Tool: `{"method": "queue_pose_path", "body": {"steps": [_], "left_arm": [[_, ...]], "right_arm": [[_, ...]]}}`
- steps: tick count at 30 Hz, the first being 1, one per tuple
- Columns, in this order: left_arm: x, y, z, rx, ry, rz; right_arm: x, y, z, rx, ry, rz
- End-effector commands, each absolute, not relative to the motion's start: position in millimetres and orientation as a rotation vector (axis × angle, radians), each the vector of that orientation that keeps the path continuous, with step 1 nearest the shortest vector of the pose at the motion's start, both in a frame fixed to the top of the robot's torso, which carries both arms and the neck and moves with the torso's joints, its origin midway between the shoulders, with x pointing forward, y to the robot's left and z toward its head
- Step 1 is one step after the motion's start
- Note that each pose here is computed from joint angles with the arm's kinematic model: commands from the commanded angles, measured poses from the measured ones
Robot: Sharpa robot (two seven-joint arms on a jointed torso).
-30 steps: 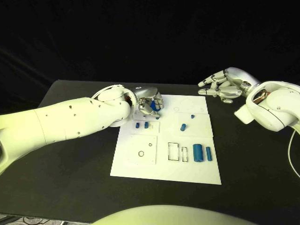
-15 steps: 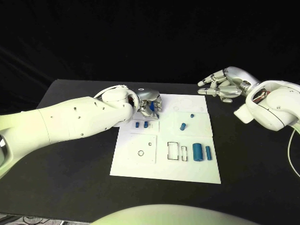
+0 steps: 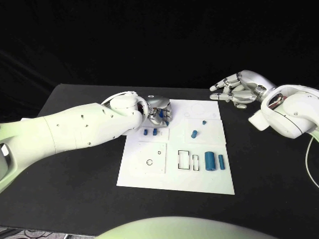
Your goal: Assemble the parts on the task board
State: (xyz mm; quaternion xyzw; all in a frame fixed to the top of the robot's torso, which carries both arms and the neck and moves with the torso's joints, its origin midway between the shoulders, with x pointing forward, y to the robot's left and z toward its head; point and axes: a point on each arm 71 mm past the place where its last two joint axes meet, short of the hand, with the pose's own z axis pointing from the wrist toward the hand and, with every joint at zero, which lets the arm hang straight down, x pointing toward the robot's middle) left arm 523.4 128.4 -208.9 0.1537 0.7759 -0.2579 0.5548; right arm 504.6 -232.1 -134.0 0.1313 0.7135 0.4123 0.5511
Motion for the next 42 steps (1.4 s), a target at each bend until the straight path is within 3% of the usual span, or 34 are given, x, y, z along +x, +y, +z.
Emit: {"method": "queue_pose_path", "body": {"steps": [1, 22, 35, 42], "left_arm": [[522.8, 125.5, -211.0, 0.385, 1.835, -0.610], [524.4, 125.3, -217.8, 0.372, 1.874, -0.591], [518.7, 133.7, -197.0, 0.260, 1.797, -0.684], [516.8, 154.1, -184.7, 0.177, 1.796, -0.687]], "right_arm": [[504, -231, -134, 0.298, 1.692, 0.986], [503, -229, -133, 0.288, 1.691, 0.985], [504, -229, -133, 0.286, 1.690, 0.985], [504, -230, -133, 0.288, 1.690, 0.983]]}}
